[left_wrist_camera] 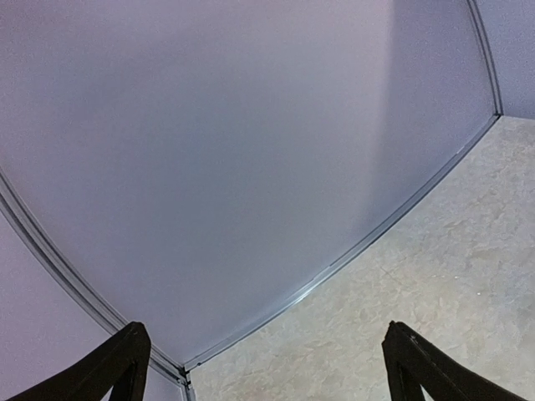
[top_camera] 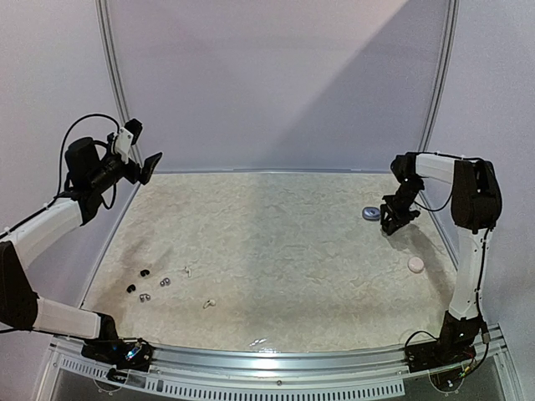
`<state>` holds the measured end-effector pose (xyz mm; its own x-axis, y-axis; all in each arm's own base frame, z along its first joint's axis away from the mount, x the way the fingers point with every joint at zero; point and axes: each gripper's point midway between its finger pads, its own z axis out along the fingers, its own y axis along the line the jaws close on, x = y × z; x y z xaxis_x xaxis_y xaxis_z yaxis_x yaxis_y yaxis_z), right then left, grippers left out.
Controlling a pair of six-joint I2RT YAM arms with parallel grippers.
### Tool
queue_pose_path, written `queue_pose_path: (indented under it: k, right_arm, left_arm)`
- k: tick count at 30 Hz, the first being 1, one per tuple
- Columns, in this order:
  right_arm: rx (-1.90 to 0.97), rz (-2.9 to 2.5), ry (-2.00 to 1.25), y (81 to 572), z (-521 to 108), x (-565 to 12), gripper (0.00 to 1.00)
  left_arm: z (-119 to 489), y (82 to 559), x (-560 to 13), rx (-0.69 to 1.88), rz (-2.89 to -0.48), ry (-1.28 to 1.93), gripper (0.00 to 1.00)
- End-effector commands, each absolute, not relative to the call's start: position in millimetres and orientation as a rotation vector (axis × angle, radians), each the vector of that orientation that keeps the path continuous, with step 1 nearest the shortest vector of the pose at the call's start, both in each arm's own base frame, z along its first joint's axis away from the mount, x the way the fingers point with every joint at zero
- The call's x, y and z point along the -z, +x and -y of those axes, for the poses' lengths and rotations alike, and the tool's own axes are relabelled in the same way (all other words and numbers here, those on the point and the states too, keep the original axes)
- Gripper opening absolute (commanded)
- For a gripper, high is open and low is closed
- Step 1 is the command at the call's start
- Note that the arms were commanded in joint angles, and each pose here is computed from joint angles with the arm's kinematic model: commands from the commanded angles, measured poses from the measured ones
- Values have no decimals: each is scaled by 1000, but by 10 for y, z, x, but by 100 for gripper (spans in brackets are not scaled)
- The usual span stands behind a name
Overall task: Insert the wireless bluetooth earbuds into the charging case
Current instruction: Pick up the charging case from the center of the board, then pass from the right arm to the left
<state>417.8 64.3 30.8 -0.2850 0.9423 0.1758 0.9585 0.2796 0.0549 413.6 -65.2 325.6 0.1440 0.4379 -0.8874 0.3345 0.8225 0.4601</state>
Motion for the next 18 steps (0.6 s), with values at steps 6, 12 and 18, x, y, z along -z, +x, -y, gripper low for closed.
queue_pose_path:
  k: [6,12,18]
  right_arm:
    - [671,3181,-1146,4727,-1500,-1235,0]
    - [947,3688,-227,4747,-2636,-2441,0]
    - [757,4022,1014,4201,-3716,-3373,0]
  left_arm:
    - [979,3838,-3461,359,-1494,563,95]
    - [1585,3562,-3481,630,-1586,621,91]
    - [1966,3339,-3673,827,-1586,698,91]
